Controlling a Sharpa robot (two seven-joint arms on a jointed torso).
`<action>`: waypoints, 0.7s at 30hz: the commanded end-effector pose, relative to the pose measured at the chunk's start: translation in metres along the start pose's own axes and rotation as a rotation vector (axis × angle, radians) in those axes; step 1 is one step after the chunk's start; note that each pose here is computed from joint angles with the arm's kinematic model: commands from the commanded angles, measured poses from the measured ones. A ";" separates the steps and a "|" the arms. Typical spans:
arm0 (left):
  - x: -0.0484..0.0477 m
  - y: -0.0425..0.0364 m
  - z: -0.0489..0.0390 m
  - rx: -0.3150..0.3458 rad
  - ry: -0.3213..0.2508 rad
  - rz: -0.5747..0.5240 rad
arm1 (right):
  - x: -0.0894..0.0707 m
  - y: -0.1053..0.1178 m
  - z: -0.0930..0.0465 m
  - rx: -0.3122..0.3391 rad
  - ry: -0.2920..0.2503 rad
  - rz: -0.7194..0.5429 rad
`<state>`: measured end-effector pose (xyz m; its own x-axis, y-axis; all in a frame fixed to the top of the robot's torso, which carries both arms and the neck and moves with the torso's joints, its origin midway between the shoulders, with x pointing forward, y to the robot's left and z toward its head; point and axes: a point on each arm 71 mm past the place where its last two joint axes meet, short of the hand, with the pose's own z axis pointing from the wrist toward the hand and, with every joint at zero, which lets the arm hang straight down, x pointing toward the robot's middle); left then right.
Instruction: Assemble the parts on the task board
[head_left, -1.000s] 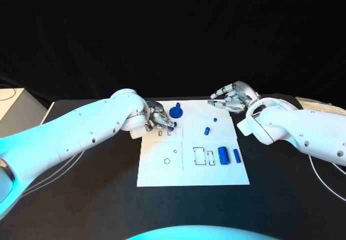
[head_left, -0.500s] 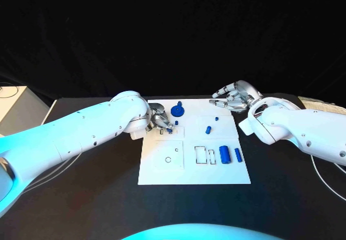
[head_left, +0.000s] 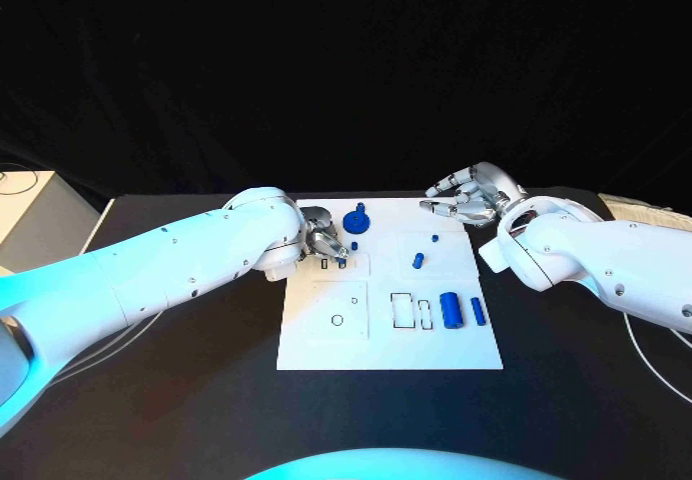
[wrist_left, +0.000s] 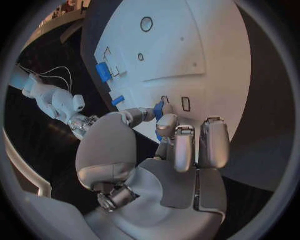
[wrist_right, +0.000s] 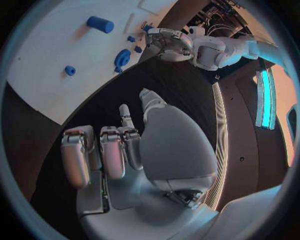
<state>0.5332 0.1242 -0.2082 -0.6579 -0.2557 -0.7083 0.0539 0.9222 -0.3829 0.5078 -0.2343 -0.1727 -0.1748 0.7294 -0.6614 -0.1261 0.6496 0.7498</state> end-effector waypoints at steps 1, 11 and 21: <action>-0.0015 -0.0031 -0.0002 0.012 -0.036 0.001 | 0.001 0.001 0.000 -0.017 0.007 -0.007; 0.0018 -0.0042 0.0012 0.006 -0.009 0.031 | 0.001 0.001 -0.001 -0.016 0.008 -0.007; 0.0056 -0.0049 0.0011 0.005 0.010 0.054 | 0.000 0.001 -0.001 -0.015 0.009 -0.007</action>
<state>0.5317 0.1199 -0.2104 -0.6515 -0.2300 -0.7230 0.0737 0.9293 -0.3620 0.5072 -0.2352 -0.1727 -0.1747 0.7295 -0.6613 -0.1255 0.6497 0.7498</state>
